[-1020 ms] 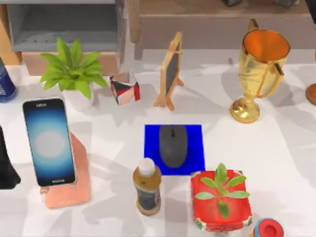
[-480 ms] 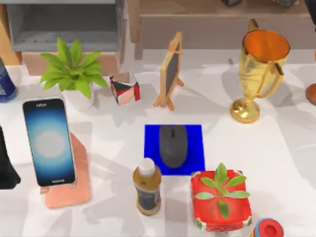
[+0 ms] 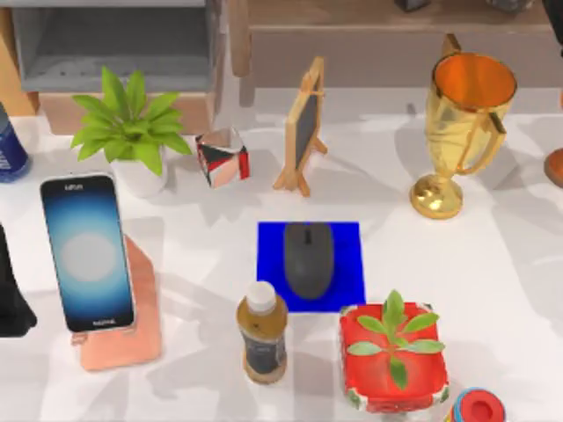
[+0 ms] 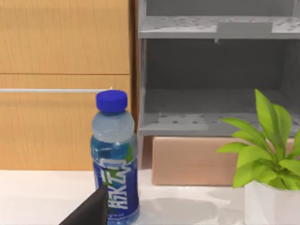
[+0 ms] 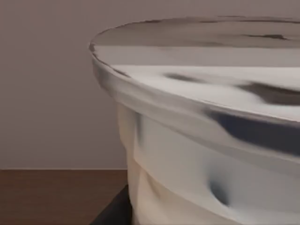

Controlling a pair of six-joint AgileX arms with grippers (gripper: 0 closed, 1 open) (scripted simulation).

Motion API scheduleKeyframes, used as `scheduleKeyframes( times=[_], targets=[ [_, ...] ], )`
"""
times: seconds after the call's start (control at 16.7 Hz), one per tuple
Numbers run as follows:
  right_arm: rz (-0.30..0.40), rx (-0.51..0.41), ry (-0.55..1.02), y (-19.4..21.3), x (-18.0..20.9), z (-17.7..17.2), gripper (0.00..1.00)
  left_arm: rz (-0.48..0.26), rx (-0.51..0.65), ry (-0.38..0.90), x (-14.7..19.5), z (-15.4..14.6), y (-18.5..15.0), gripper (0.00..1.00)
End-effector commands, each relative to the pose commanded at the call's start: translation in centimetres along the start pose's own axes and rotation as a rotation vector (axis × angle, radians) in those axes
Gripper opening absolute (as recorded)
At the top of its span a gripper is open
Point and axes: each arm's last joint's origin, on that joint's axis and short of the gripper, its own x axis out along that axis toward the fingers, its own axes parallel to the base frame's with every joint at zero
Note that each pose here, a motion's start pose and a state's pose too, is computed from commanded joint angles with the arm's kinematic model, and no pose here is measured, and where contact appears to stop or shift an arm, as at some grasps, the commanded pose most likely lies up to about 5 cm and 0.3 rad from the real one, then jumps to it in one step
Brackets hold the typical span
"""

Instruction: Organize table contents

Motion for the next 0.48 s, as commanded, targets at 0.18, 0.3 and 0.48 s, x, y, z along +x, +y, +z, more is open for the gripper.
scheduleKeyframes(
  times=[0.18, 0.3, 0.48],
  targets=[
    [0.000, 0.000, 0.000, 0.00, 0.00, 0.00, 1.00, 0.000, 0.000, 0.000, 0.00, 0.00, 0.00, 1.00],
    [0.000, 0.000, 0.000, 0.00, 0.00, 0.00, 1.00, 0.000, 0.000, 0.000, 0.00, 0.00, 0.00, 1.00],
    [0.000, 0.000, 0.000, 0.00, 0.00, 0.00, 1.00, 0.000, 0.000, 0.000, 0.00, 0.00, 0.00, 1.00]
  ],
)
